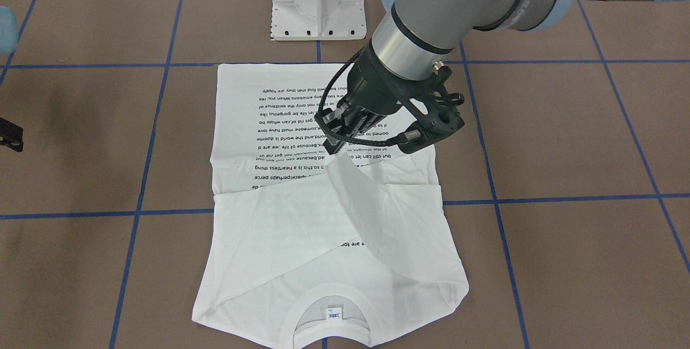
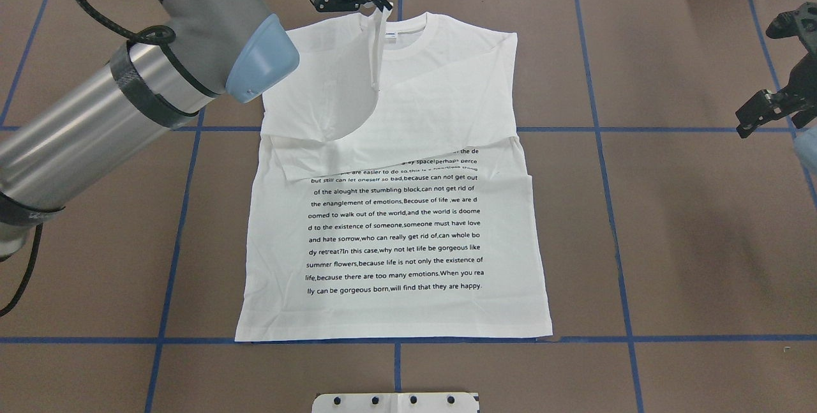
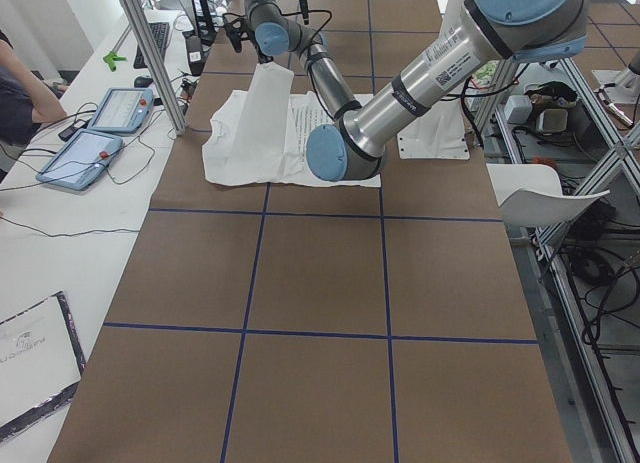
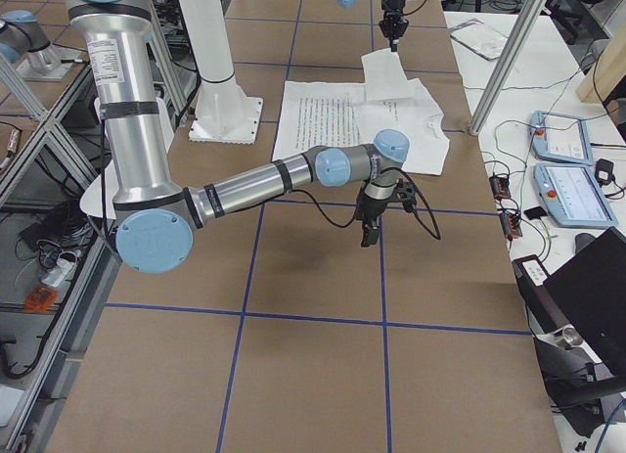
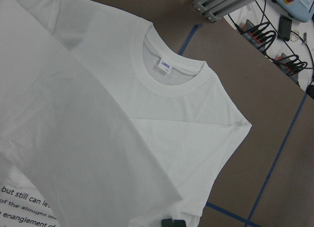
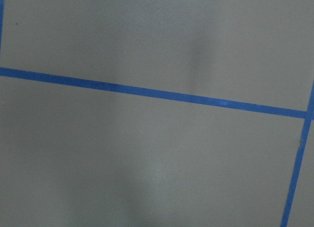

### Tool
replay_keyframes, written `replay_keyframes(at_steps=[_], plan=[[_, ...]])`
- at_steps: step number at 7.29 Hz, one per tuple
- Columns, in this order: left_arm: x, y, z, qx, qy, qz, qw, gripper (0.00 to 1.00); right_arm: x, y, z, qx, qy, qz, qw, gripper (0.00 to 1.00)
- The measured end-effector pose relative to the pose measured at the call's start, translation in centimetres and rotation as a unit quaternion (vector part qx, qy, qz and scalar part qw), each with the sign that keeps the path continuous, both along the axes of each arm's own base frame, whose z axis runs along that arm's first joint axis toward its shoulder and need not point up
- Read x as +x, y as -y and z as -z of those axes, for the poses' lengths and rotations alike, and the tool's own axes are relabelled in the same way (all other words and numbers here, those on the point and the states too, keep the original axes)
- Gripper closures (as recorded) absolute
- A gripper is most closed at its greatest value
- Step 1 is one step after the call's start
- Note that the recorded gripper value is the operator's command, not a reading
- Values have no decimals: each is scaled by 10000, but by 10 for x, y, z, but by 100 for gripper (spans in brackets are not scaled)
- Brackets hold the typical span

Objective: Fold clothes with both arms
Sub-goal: 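Fold the grasped sleeve across the shirt toward the collar with the left gripper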

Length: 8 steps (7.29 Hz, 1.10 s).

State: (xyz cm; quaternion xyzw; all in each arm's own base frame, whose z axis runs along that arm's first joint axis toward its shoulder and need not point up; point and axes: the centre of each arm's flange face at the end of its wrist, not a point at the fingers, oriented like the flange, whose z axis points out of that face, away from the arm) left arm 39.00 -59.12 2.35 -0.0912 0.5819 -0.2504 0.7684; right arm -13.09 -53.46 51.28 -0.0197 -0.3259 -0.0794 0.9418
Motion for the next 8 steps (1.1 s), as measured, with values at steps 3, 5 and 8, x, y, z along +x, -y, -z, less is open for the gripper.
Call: replay_keyframes(at_steps=[3, 5, 8], plan=[[58, -33, 2, -121, -151, -268, 9995, 100, 0, -1, -7, -53, -19, 9, 10000, 0], [105, -28, -21, -130, -176, -117, 9997, 100, -3, 5, -24, 12, 31, 5, 10000, 0], [196, -29, -42, 8, -172, 99, 9998, 100, -7, 13, -35, 97, 165, -6, 9998, 0]])
